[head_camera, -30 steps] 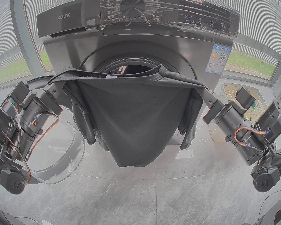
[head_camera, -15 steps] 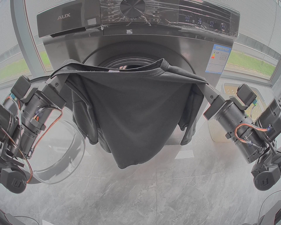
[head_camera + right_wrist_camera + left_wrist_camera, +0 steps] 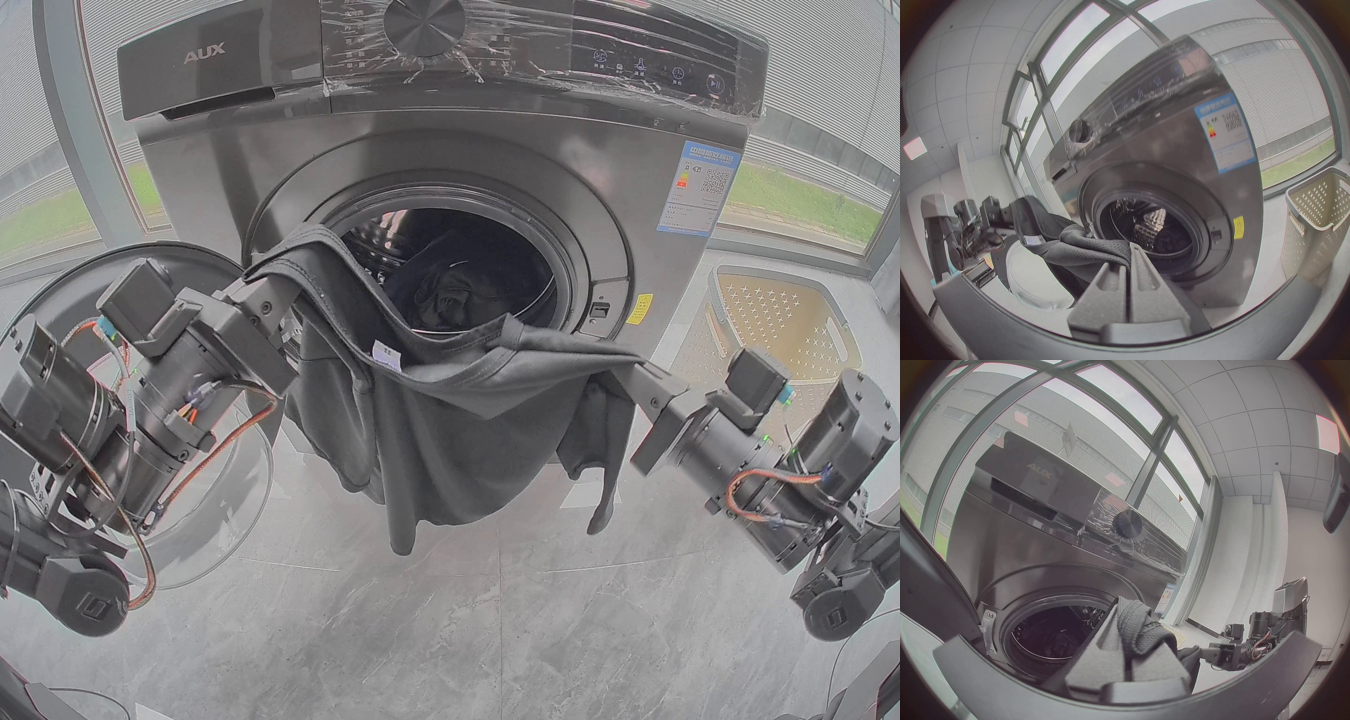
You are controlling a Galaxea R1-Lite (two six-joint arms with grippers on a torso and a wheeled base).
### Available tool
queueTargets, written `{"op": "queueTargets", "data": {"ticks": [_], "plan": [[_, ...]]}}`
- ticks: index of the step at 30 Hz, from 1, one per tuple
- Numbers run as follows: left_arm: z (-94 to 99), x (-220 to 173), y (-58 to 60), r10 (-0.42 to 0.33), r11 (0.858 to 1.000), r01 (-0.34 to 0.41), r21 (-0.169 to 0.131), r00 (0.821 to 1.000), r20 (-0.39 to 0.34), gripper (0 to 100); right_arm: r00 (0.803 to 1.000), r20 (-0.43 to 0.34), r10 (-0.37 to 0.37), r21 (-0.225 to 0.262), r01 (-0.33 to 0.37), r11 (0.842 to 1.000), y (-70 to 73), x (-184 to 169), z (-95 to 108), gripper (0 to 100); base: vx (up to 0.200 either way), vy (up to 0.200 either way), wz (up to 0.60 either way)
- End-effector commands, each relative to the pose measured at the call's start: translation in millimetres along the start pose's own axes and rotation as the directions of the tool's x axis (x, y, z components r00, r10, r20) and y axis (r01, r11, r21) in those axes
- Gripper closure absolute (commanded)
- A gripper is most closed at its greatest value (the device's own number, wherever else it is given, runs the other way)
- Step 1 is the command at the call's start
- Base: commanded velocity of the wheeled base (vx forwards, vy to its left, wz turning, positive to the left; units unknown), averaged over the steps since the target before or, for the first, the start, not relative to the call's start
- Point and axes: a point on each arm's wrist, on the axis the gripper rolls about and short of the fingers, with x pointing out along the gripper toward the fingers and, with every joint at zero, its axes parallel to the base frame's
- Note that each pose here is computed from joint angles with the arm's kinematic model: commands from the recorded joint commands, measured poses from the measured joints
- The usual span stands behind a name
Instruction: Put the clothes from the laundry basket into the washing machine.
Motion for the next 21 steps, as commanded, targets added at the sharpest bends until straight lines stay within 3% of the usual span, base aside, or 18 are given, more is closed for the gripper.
{"op": "queueTargets", "data": {"ticks": [1, 6, 13, 14, 17, 21], "plan": [[-11.6, 5.3, -3.7, -0.018, 1.000, 0.017, -0.012, 0.999, -0.029, 100, 0.993, -0.115, 0.015, -0.003, -0.015, 1.000, 4.2, 1.8, -32.3, 100, 0.000, 0.000, 0.00], [-15.3, 4.0, -7.2, -0.027, 0.999, 0.026, -0.021, 0.999, -0.044, 100, 0.984, -0.163, 0.070, 0.017, -0.068, 0.998, 22.0, 5.6, -51.0, 100, 0.000, 0.000, 0.00], [-26.1, 6.2, -4.2, -0.015, 1.000, 0.014, -0.024, 0.997, -0.074, 100, 0.973, -0.205, 0.105, 0.022, -0.103, 0.994, 34.0, 11.1, -68.5, 100, 0.000, 0.000, 0.00], [-29.1, 6.8, -3.5, -0.012, 1.000, 0.010, -0.025, 0.996, -0.083, 100, 0.971, -0.214, 0.108, 0.022, -0.105, 0.994, 35.0, 11.2, -71.7, 0, 0.000, 0.000, 0.00], [-33.1, 7.8, -1.7, -0.006, 1.000, 0.003, -0.024, 0.996, -0.093, 100, 0.965, -0.238, 0.114, 0.017, -0.113, 0.993, 36.9, 9.4, -78.1, 0, 0.000, 0.000, 0.00], [-32.2, 8.6, -1.4, -0.005, 1.000, 0.003, -0.023, 0.996, -0.088, 100, 0.930, -0.352, 0.103, 0.004, -0.109, 0.994, 33.8, -4.6, -102.5, 0, 0.000, 0.000, 0.00]]}}
